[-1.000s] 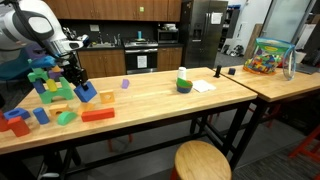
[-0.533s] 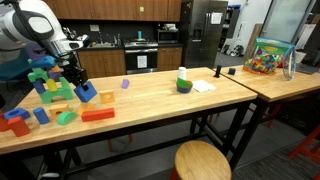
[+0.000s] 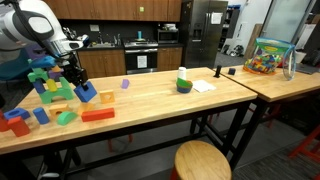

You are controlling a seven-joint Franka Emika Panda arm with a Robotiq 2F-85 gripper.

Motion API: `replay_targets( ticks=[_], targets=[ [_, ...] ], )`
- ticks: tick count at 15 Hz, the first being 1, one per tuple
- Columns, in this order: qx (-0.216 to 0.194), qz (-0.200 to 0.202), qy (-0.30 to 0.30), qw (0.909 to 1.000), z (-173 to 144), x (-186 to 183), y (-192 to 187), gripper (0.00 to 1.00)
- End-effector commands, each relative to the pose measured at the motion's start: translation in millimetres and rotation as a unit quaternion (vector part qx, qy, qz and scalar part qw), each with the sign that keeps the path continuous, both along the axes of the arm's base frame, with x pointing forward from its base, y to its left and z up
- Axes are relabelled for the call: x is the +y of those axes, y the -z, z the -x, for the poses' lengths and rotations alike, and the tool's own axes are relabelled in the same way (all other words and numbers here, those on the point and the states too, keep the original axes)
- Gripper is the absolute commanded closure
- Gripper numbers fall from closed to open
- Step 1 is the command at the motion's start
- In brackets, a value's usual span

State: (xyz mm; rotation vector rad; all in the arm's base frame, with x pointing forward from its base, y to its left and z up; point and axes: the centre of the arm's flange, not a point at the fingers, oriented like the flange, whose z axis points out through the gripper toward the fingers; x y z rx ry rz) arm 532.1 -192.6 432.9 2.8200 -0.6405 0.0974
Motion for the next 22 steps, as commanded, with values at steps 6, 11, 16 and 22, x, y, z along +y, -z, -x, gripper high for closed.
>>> replay_targets(
  ticks=[6,11,16,22],
  targets=[
    [0.034,-0.007,-0.112,0.9931,16.4,19.4,26.6,0.84],
    [0.053,-0.013,-0.151,0.9871,10.2,28.2,42.9,0.59],
    [0.056,-0.014,-0.164,0.9847,10.4,31.9,44.0,0.84],
    [0.057,-0.012,-0.166,0.9844,8.2,42.5,42.6,0.84]
  ],
)
